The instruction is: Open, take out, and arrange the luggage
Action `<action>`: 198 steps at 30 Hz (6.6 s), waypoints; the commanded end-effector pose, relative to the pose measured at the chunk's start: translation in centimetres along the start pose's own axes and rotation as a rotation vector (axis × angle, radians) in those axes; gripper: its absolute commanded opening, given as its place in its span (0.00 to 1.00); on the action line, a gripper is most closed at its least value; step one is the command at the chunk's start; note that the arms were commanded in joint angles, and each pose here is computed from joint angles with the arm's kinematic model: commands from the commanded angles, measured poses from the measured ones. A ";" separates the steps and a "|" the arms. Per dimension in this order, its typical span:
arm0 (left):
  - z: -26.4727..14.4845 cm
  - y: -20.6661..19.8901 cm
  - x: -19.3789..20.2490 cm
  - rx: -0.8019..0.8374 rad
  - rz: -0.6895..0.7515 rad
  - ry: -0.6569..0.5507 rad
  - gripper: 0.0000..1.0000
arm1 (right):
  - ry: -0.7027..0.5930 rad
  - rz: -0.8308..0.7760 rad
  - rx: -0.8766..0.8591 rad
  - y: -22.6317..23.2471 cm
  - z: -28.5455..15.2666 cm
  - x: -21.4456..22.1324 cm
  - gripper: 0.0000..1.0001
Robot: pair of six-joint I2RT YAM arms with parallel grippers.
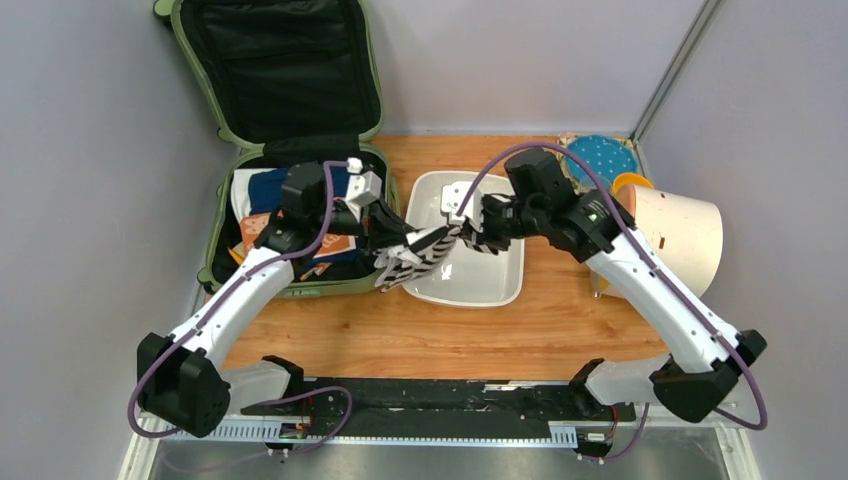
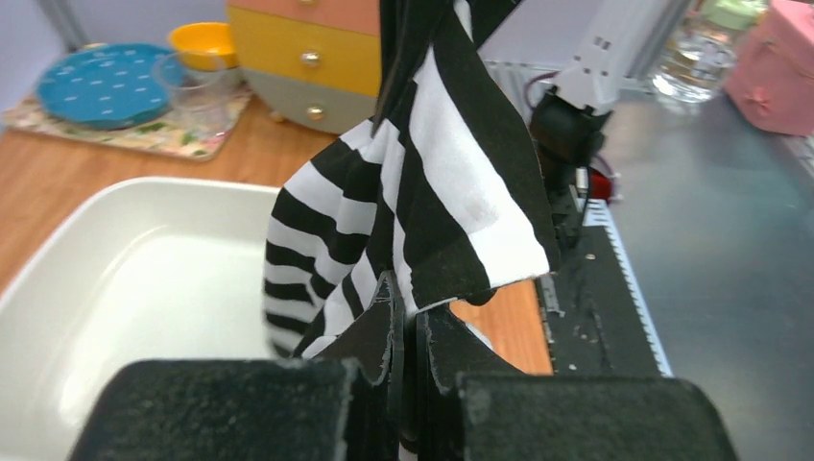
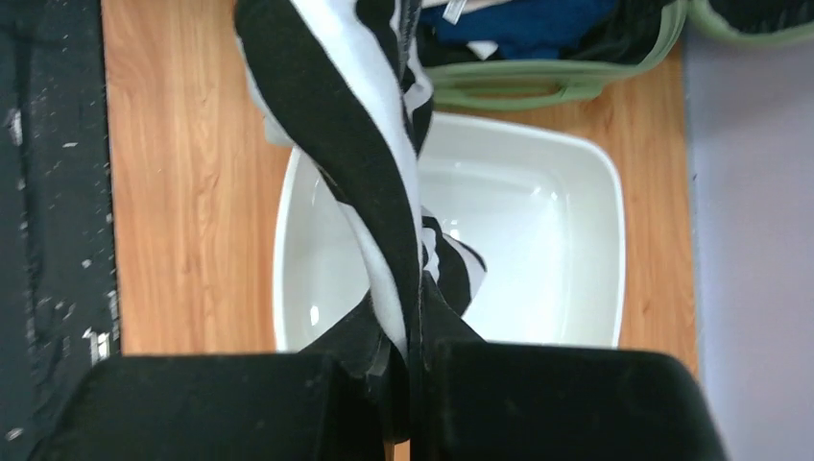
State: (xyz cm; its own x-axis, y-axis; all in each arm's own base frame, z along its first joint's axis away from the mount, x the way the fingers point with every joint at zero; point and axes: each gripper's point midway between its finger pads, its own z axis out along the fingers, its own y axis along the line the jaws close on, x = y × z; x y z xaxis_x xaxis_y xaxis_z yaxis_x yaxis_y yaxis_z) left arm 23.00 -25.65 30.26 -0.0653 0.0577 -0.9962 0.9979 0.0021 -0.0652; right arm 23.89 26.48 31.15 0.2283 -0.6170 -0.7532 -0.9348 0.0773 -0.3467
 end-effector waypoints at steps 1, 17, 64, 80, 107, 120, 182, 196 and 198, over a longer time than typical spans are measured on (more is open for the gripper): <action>2.1 -1.0 3.1 0.023 -0.118 0.036 0.00 | 0.083 0.070 0.111 1.8 -7.0 0.9 0.00; 7.2 1.2 8.1 0.053 -0.237 0.065 0.00 | 0.296 0.221 0.210 -0.9 -6.7 7.3 0.00; -19.5 16.7 13.7 -0.573 -0.082 0.785 0.62 | 0.587 0.895 -0.334 0.1 12.1 23.3 0.47; -17.2 22.1 18.0 -0.262 0.118 0.730 0.61 | 0.435 0.886 -0.515 3.4 10.0 17.8 0.52; -16.8 24.8 18.8 -0.281 0.109 0.690 0.69 | 0.353 0.852 -0.404 -1.4 6.8 16.6 0.58; -16.4 19.9 22.0 -0.140 0.007 0.716 0.54 | 0.366 0.850 -0.400 -1.5 6.8 17.1 0.57; -7.6 8.0 -6.1 -0.381 0.547 0.140 0.00 | -0.497 0.074 -0.031 -9.1 11.4 -6.8 0.00; -9.5 13.0 -7.9 -0.699 0.343 0.037 0.69 | -0.295 -0.069 -0.115 -0.8 -2.5 -5.3 0.00; -9.7 13.2 -7.2 -0.722 0.306 0.041 0.70 | -0.262 -0.071 -0.149 1.3 -4.1 -4.5 0.00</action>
State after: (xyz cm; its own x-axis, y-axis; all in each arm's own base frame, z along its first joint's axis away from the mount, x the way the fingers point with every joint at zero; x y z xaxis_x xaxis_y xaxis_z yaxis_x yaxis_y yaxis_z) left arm 35.46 -17.27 37.06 0.2542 0.2352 -0.9381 0.7684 0.5399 0.3436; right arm 25.12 29.06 37.08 0.3424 -0.3274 -0.8807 -0.9320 0.0004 -0.3625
